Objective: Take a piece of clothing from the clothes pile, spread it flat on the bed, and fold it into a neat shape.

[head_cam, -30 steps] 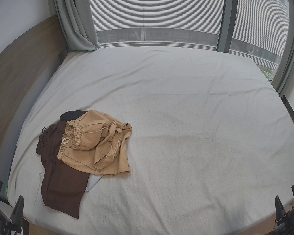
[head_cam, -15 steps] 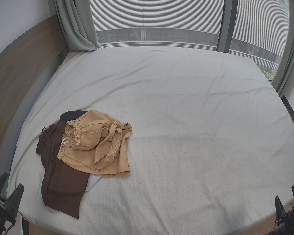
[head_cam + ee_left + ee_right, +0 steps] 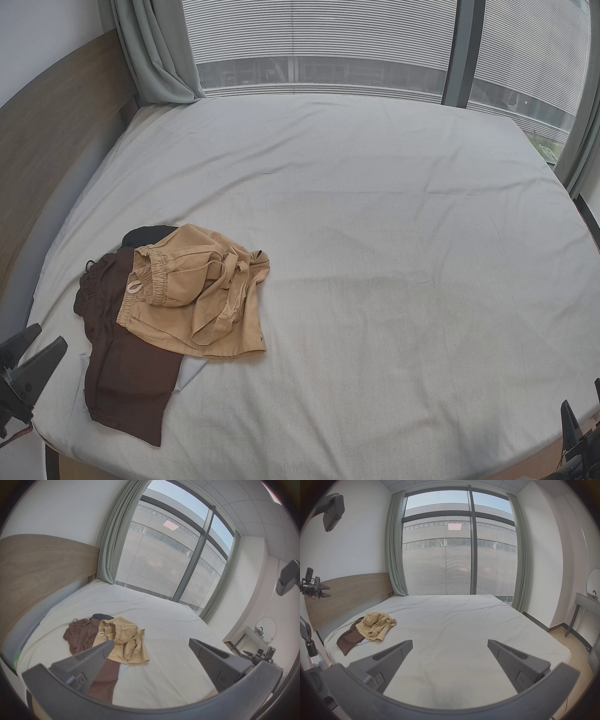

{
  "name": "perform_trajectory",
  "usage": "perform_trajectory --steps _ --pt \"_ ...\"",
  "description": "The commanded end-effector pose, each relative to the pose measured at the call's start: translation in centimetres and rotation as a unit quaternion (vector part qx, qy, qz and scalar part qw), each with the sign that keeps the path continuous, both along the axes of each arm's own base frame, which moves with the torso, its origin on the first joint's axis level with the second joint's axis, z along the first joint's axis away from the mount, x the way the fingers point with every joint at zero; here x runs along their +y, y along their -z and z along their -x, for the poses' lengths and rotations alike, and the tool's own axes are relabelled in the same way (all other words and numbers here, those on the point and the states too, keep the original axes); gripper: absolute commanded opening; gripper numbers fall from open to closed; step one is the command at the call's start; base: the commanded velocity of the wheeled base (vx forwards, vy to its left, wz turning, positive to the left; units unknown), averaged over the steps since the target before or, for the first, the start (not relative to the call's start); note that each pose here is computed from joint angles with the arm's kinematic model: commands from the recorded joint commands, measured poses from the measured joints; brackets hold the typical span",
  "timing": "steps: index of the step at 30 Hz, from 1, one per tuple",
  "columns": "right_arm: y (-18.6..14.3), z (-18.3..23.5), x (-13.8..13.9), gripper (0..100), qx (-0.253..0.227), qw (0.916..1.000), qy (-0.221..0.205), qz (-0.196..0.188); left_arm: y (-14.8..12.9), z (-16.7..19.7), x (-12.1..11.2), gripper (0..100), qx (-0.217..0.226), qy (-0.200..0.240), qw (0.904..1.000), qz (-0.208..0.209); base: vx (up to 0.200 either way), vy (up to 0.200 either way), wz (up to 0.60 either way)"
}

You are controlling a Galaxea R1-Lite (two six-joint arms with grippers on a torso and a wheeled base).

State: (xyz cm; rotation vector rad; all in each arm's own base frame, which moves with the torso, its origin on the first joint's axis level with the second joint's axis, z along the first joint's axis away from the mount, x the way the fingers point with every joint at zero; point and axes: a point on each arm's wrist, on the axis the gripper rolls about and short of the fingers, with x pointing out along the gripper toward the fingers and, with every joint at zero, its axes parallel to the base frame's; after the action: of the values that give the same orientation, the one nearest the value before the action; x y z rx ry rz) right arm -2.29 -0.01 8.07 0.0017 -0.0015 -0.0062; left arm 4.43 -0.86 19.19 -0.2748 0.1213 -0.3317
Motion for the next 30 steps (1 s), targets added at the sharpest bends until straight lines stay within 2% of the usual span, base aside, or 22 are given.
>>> perform_trajectory --steps 1,12,26,30 --pt "0.5 0.0 0.0 100 0.001 1.0 0.0 0.0 -0.3 -2.1 -0.1 100 0.028 0.012 0.9994 0.015 0.0 0.0 0.0" --pt "0.5 0.0 0.0 100 0.001 1.0 -0.001 -0.001 -0.4 -5.2 -0.3 100 0.059 0.051 0.9965 0.031 0.0 0.0 0.0" --pt "0.5 0.0 0.0 100 0.001 1.0 -0.001 -0.001 0.0 -9.8 -0.3 100 0.074 0.047 0.9956 0.034 0.0 0.0 0.0" --pt "0.5 0.0 0.0 100 0.001 1.0 -0.002 -0.001 0.1 -11.5 0.2 100 0.077 0.034 0.996 0.032 0.0 0.0 0.0"
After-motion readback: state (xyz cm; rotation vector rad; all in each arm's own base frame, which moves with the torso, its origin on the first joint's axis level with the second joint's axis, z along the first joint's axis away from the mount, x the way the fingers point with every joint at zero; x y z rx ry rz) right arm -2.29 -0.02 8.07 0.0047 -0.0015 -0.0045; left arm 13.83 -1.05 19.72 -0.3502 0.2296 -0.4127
